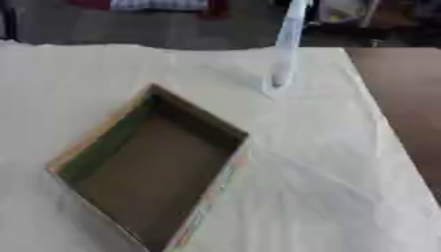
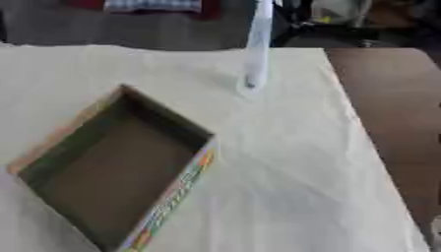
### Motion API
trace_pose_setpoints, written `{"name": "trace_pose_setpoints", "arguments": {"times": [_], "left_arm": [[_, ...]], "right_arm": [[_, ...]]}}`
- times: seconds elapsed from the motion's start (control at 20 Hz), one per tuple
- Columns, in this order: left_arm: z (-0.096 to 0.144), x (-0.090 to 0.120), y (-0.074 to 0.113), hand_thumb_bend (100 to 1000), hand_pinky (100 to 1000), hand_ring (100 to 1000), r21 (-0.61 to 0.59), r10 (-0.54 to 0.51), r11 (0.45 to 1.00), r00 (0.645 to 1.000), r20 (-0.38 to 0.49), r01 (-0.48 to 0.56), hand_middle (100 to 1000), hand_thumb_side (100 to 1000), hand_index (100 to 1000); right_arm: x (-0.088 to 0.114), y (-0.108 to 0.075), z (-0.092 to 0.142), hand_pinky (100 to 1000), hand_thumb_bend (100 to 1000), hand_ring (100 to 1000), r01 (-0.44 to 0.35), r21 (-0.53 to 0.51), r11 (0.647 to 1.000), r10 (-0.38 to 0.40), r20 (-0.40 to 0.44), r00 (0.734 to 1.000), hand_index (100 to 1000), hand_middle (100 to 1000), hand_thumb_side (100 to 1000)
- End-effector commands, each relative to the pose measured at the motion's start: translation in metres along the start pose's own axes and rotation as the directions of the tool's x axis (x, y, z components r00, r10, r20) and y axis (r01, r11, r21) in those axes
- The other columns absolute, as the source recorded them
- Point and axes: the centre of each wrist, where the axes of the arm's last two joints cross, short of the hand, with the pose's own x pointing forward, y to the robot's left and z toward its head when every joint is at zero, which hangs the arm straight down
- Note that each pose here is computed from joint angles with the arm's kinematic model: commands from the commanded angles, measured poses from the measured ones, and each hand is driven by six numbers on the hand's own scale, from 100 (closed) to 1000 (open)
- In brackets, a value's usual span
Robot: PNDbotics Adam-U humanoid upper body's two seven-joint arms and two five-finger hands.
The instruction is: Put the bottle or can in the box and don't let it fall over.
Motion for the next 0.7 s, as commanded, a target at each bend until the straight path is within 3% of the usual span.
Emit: {"name": "trace_pose_setpoints", "arguments": {"times": [0.05, 0.3, 0.7], "left_arm": [[-0.006, 0.009, 0.001, 486, 1000, 1000, -0.019, -0.019, 1.000, 0.999, 0.034, 0.020, 1000, 547, 748], [-0.006, 0.009, 0.001, 486, 1000, 1000, -0.026, -0.028, 0.999, 0.999, 0.028, 0.029, 1000, 546, 748], [-0.005, 0.009, 0.003, 485, 1000, 1000, -0.031, -0.045, 0.998, 0.999, 0.024, 0.046, 1000, 547, 748]], "right_arm": [[0.010, -0.001, -0.006, 960, 100, 1000, -0.008, 0.020, 1.000, 0.008, 0.026, 1.000, 960, 1000, 470], [0.015, -0.007, -0.011, 974, 100, 1000, -0.041, 0.068, 0.997, 0.040, 0.025, 0.999, 985, 1000, 470], [0.042, -0.027, -0.036, 991, 100, 1000, -0.161, 0.157, 0.974, 0.158, 0.035, 0.987, 999, 1000, 470]]}}
